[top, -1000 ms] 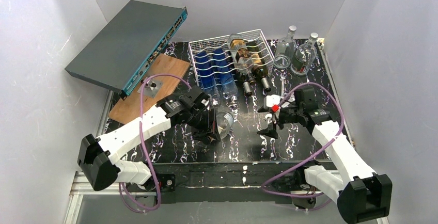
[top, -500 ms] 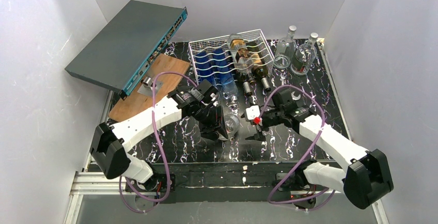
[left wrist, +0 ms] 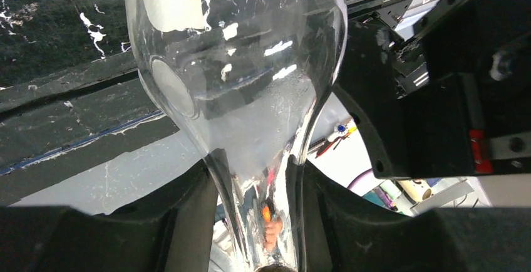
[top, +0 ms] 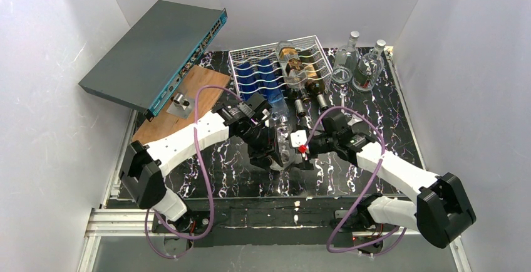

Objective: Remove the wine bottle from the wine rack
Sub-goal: Place the wine bottle at the center of the board.

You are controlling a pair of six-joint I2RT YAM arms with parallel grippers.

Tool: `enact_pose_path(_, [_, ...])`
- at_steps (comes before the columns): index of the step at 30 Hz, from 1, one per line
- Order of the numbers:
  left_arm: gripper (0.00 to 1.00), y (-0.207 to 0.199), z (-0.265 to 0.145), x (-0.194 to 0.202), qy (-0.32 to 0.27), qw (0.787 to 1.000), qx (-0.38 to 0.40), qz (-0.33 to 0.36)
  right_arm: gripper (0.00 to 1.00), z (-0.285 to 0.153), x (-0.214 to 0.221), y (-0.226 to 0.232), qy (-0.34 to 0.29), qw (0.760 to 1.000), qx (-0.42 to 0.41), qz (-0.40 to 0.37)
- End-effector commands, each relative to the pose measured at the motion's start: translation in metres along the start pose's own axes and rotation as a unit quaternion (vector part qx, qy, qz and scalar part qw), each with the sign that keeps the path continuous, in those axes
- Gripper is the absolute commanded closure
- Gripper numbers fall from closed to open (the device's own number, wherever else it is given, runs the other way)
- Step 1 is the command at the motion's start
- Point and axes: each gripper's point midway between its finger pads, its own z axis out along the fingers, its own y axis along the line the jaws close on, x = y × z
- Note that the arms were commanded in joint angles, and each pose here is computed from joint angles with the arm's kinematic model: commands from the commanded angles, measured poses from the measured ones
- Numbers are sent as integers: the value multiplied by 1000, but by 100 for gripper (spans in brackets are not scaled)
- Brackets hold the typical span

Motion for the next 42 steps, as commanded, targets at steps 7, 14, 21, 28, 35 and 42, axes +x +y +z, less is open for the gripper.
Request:
enact_pose_path(7, [59,-52,-21,1,-1,994,89,55,0,8,6,12,-14,1000,-17,-4])
enact_pose_path(14, [43,-60,-19,-3,-6,992,106,61,0,8,10,14,-7,1000,-16,-1])
enact_pose_path(21, [34,-62,-21,-3,-10,991,115,66,0,5,12,10,-6,1000,-9,16])
enact_pose_path(28, [19,-67,-26,-6,-29,986,139,91,0,-8,16,3,-14,999,5,43])
enact_pose_path(35, [7,-78,-27,-17,-45,976,175,118,0,-14,21,3,-13,999,9,51])
enact_pose_path(42, [2,-91,-41,-28,-75,963,203,160,0,-24,26,6,-9,999,5,53])
